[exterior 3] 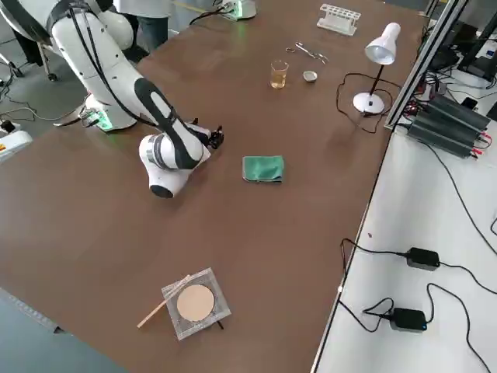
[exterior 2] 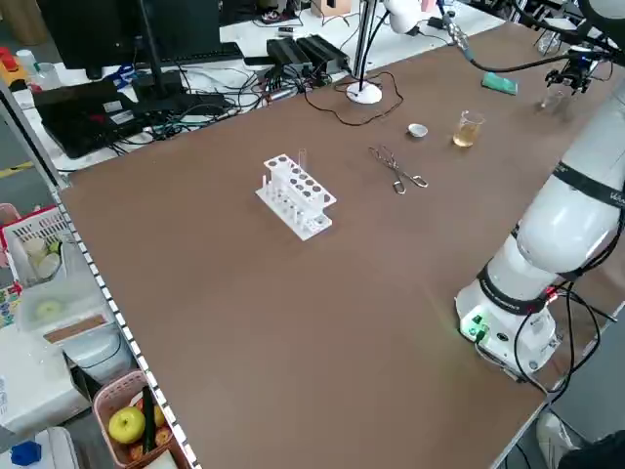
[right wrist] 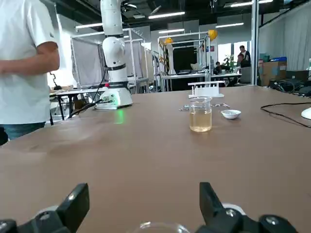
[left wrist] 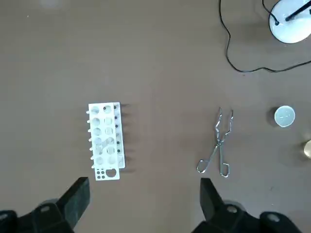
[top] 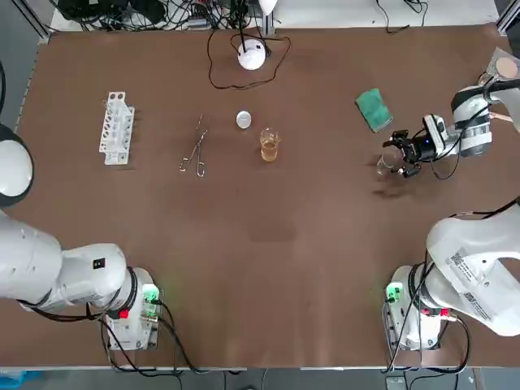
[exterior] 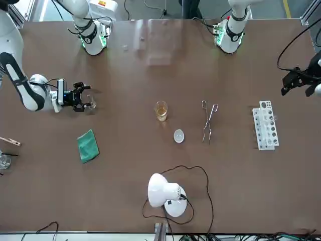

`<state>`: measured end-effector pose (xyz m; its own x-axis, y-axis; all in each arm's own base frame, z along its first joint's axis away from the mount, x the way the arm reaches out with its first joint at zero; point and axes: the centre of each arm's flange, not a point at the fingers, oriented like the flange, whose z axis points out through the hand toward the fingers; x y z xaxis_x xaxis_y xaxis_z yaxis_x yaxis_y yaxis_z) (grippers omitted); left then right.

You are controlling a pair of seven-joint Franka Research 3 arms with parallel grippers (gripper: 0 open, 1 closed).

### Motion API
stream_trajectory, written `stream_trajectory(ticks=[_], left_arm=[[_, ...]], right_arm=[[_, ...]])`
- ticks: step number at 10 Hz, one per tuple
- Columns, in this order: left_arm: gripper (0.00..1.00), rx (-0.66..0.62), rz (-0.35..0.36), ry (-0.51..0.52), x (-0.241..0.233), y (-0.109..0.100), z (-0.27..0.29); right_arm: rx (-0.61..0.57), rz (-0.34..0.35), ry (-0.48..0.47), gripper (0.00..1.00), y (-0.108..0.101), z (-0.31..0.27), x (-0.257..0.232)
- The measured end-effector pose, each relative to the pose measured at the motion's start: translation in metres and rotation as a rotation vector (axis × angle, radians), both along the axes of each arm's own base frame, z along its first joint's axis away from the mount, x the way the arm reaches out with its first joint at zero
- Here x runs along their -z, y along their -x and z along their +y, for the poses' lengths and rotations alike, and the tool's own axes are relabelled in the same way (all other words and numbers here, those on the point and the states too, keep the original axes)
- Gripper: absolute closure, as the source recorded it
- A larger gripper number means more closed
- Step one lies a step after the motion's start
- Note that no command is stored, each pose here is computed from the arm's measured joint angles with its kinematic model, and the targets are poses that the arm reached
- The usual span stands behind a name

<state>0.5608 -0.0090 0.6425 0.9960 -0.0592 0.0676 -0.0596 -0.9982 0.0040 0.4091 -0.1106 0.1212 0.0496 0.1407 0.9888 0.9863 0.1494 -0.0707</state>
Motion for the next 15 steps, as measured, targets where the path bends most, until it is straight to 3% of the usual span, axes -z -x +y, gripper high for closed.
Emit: stream_trajectory(ticks=[7, 11, 15], left_arm=[[0.00, 0.002, -0.001, 0.000, 0.000, 0.000, -0.001], [0.00, 0.003, -0.001, 0.000, 0.000, 0.000, -0.001], [0.00, 0.003, -0.001, 0.000, -0.001, 0.000, -0.001]], right_arm=[[0.009, 0.203, 0.225, 0.00, -0.051, 0.018, -0.098], [0.054, 0.322, 0.355, 0.00, -0.104, 0.040, -0.161], [0.146, 0.484, 0.476, 0.00, -0.152, 0.063, -0.228]])
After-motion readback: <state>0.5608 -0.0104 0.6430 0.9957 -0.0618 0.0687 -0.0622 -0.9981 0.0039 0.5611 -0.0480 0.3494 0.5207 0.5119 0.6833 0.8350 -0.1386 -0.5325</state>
